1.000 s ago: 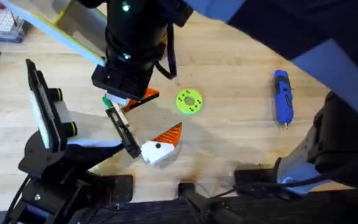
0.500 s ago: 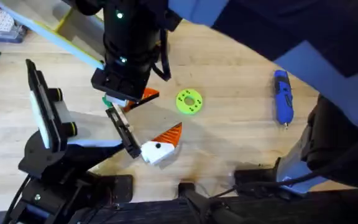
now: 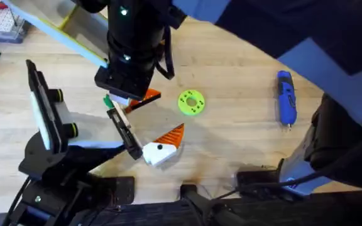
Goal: Pick up the gripper from the table and insert it into the empty holder that is missing its gripper. Then pick up a screw, insert it into the mounting hole, and use the screwdriver to tighten it. Finally, clean up the table by picking up the vegetable and placing it into the bucket.
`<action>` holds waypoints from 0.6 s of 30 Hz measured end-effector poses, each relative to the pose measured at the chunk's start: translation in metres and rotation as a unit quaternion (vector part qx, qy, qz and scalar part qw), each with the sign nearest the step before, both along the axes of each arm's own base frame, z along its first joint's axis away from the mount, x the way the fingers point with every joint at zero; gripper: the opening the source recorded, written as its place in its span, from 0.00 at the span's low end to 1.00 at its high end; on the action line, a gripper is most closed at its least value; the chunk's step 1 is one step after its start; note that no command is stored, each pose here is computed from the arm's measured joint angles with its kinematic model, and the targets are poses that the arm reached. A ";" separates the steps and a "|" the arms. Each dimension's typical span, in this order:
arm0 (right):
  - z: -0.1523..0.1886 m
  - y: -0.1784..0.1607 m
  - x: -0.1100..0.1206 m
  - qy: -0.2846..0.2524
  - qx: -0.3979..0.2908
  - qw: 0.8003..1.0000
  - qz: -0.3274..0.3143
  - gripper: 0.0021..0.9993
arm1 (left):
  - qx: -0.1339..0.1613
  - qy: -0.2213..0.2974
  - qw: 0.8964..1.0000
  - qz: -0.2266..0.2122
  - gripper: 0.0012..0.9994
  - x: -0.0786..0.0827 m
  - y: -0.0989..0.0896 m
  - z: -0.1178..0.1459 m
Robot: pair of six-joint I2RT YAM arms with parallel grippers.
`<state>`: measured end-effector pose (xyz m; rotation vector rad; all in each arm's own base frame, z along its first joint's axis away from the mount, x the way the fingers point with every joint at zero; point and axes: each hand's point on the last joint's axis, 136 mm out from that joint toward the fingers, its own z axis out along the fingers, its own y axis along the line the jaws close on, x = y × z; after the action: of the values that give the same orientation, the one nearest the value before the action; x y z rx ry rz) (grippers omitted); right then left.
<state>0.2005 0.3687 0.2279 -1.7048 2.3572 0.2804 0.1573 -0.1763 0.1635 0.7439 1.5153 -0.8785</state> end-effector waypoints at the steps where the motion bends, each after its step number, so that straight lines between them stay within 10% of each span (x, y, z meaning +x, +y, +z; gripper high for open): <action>1: 0.000 0.000 0.000 0.000 0.000 1.000 0.000 0.01 | 0.000 0.000 1.000 0.000 0.99 0.000 0.000 0.000; 18: 0.000 0.001 -0.003 0.000 0.000 1.000 0.004 0.01 | 0.000 0.000 1.000 0.000 0.99 0.000 0.000 0.000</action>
<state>0.1976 0.3700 0.2278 -1.7143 2.3523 0.2810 0.1573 -0.1763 0.1635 0.7439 1.5153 -0.8785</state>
